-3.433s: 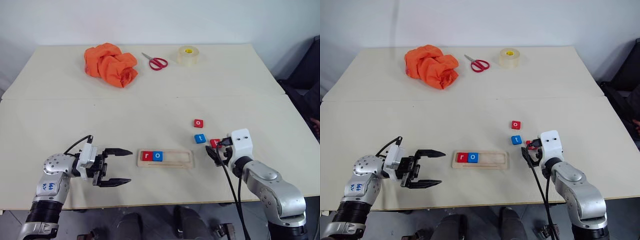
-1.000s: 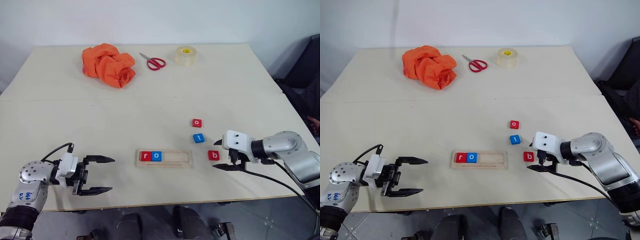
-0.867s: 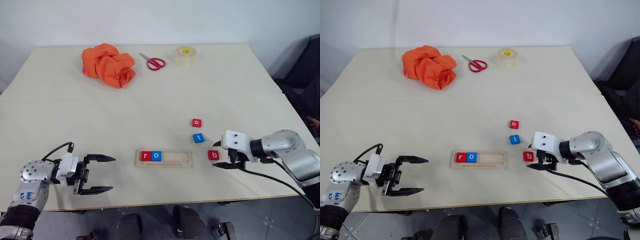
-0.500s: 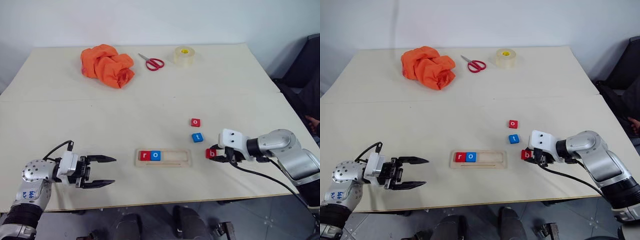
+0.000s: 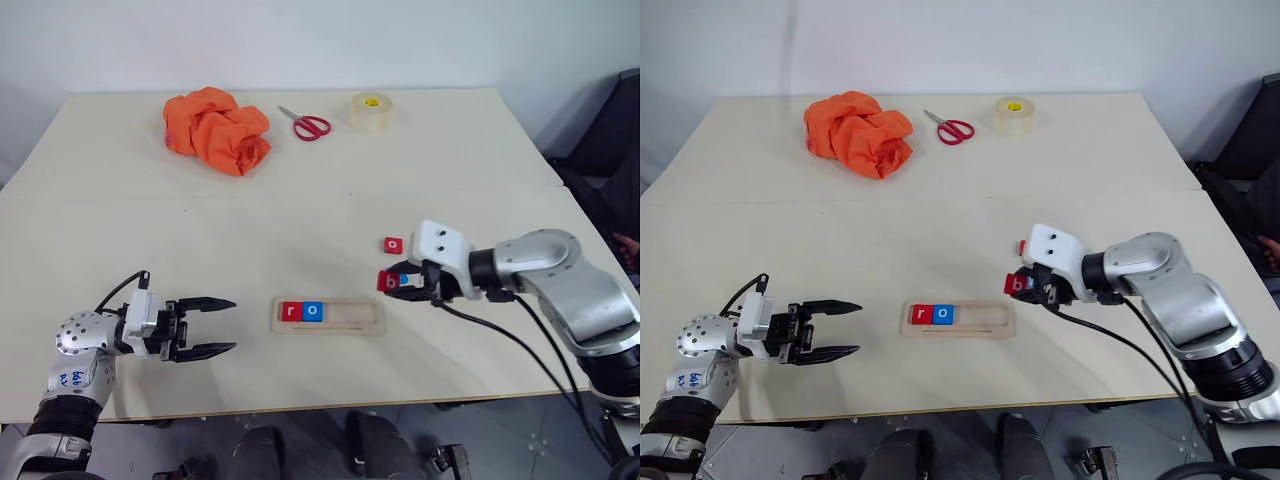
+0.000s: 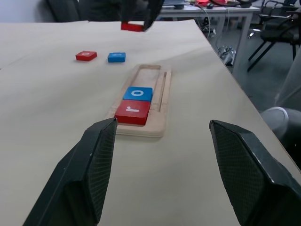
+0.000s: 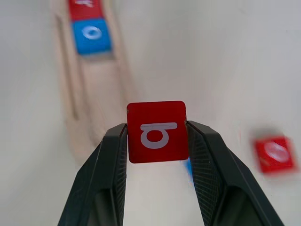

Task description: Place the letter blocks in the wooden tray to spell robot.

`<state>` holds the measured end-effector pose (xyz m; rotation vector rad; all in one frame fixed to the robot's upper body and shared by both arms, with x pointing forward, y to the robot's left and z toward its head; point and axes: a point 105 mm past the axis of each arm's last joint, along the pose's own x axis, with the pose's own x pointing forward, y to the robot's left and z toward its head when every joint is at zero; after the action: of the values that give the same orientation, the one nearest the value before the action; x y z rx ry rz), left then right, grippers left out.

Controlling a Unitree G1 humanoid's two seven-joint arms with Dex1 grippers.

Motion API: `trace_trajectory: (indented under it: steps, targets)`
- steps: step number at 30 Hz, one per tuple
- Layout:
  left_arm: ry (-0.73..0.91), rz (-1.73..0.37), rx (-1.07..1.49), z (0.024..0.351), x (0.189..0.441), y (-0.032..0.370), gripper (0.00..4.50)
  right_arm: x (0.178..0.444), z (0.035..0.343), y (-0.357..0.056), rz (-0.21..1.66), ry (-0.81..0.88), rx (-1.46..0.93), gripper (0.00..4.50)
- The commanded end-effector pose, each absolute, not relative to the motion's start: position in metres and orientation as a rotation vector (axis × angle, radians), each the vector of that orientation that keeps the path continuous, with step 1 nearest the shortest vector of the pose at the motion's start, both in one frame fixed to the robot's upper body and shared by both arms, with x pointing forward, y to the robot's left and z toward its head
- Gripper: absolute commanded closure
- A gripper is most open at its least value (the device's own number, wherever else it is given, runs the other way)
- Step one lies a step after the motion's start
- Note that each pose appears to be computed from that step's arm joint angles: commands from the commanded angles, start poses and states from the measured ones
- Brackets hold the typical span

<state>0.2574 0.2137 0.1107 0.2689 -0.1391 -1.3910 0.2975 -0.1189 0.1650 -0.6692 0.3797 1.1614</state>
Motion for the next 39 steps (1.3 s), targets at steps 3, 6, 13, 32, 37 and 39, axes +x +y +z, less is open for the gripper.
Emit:
trace_trajectory:
  steps: [3,6,13,32,37,39]
  targets:
    - [-0.138,-1.423,0.3,0.115,0.254,0.219,1.21,0.298,0.175,-0.105,1.188,0.318,-0.681,3.04]
    - [-0.052,-1.387,0.329,0.107,0.256,0.223,0.82,0.297,0.171,-0.098,1.216,0.316,-0.686,3.04]
    - [-0.093,-1.433,0.314,0.112,0.25,0.225,0.02,0.3,0.168,-0.083,1.249,0.312,-0.708,3.04]
    - [-0.131,-1.432,0.315,0.112,0.247,0.222,0.02,0.294,0.143,-0.041,1.306,0.375,-0.787,3.04]
    - [-0.132,-1.429,0.316,0.112,0.246,0.221,0.02,0.297,0.14,-0.039,1.299,0.382,-0.805,3.04]
    - [-0.133,-1.427,0.317,0.112,0.246,0.221,0.02,0.297,0.14,-0.039,1.3,0.383,-0.81,3.04]
